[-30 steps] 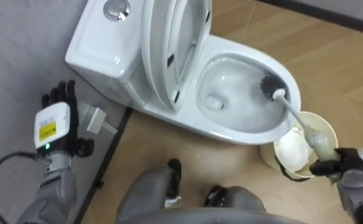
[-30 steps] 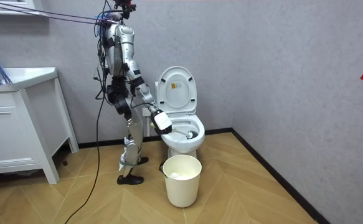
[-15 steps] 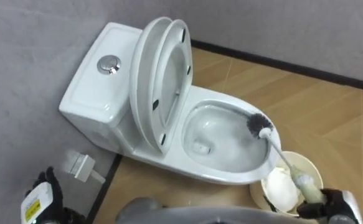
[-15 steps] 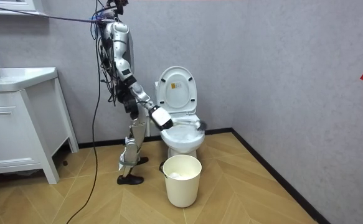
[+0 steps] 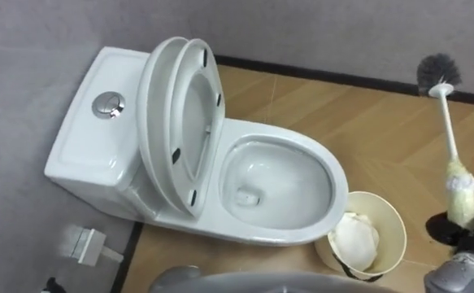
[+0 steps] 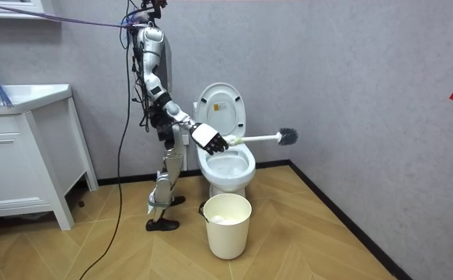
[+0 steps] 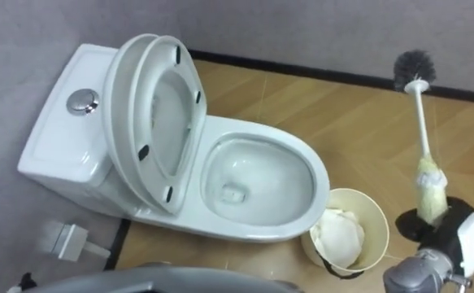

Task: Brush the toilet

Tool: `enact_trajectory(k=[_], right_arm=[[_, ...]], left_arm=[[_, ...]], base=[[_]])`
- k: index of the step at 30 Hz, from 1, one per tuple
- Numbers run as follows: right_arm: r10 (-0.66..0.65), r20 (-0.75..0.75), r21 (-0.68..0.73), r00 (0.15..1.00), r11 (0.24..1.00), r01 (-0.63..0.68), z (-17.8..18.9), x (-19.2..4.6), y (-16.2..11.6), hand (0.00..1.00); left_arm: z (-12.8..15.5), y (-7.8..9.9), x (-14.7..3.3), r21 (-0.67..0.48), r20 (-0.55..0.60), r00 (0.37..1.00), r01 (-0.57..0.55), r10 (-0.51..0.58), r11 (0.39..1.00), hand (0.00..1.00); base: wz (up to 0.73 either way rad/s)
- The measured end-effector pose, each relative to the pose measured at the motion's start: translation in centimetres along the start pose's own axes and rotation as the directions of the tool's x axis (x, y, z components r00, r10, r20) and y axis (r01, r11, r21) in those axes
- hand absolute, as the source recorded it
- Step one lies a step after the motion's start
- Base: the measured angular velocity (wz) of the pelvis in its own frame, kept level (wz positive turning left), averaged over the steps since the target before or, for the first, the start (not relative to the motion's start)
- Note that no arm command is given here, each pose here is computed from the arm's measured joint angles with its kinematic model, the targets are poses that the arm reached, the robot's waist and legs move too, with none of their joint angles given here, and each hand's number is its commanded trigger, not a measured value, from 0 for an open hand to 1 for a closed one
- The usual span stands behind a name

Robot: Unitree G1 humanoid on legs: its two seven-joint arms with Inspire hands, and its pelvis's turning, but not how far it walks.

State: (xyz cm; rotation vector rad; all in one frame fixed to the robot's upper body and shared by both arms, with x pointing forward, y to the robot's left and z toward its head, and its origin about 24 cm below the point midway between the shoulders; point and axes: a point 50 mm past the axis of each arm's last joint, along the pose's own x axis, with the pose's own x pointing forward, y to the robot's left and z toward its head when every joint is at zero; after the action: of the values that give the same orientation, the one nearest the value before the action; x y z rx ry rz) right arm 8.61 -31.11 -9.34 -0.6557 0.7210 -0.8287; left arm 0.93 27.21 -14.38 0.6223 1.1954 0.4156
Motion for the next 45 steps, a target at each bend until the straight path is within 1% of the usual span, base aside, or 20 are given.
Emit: enact_trajectory(k=[4, 6, 7, 8, 9, 15, 21, 26, 29, 37, 42, 45], right_arm=[[0.003, -0.015, -0.005, 1.000, 1.000, -0.003, -0.5, -0.4, 0.1, 1.00], [0.006, -0.023, -0.006, 1.000, 1.000, -0.006, -0.7, -0.6, 0.2, 1.00], [0.006, -0.031, -0.008, 1.000, 1.000, -0.007, -1.0, -0.8, 0.2, 0.79], [0.008, -0.038, -0.015, 0.999, 1.000, -0.008, -1.3, -0.9, 0.1, 0.11], [0.010, -0.042, -0.020, 0.999, 1.000, -0.010, -1.5, -1.0, 0.1, 0.00], [0.051, -0.101, -0.082, 0.994, 0.995, -0.060, -3.1, -1.7, 0.6, 0.00], [0.119, -0.149, -0.115, 0.982, 0.984, -0.137, -4.2, -2.4, 1.4, 0.00], [0.141, -0.240, -0.172, 0.961, 0.968, -0.185, -6.1, -3.2, 1.6, 0.00], [0.165, -0.262, -0.208, 0.951, 0.952, -0.223, -6.9, -3.8, 1.8, 0.00], [0.246, -0.249, -0.282, 0.937, 0.907, -0.313, -6.8, -4.2, 2.7, 0.00], [0.289, -0.289, -0.283, 0.913, 0.885, -0.370, -7.1, -4.3, 3.0, 0.00], [0.307, -0.342, -0.285, 0.888, 0.867, -0.409, -7.7, -4.6, 3.3, 0.00]], left_arm=[[1.8, -0.2, 0.5, -0.017, 0.042, 0.999, 0.026, -0.025, 1.000, 0.00], [1.8, -0.3, 0.5, -0.018, 0.042, 0.999, 0.034, -0.034, 0.999, 0.00], [1.8, -0.3, 0.5, -0.018, 0.041, 0.999, 0.037, -0.036, 0.999, 0.00], [1.7, -0.3, 0.5, -0.015, 0.040, 0.999, 0.037, -0.037, 0.999, 0.00], [1.7, -0.3, 0.5, -0.015, 0.039, 0.999, 0.037, -0.036, 0.999, 0.00], [1.3, -0.5, 0.4, -0.006, 0.021, 0.999, 0.047, -0.047, 0.999, 0.00], [0.8, -0.7, 0.3, 0.014, -0.006, 0.996, 0.089, -0.089, 0.996, 0.00], [0.4, -0.9, 0.3, 0.023, -0.043, 0.994, 0.101, -0.099, 0.995, 0.00], [0.2, -1.1, 0.3, 0.027, -0.058, 0.991, 0.120, -0.118, 0.992, 0.00], [0.6, -1.3, 0.4, 0.030, -0.059, 0.987, 0.149, -0.147, 0.988, 0.00], [0.5, -1.3, 0.4, 0.033, -0.074, 0.985, 0.156, -0.153, 0.987, 0.00], [0.3, -1.5, 0.3, 0.035, -0.090, 0.982, 0.171, -0.167, 0.985, 0.00]], base=[[-0.23], [-0.19], [-0.05], [-0.04], [-0.07], [-0.07], [-0.05], [-0.04], [0.00], [0.00], [0.00], [0.00]])
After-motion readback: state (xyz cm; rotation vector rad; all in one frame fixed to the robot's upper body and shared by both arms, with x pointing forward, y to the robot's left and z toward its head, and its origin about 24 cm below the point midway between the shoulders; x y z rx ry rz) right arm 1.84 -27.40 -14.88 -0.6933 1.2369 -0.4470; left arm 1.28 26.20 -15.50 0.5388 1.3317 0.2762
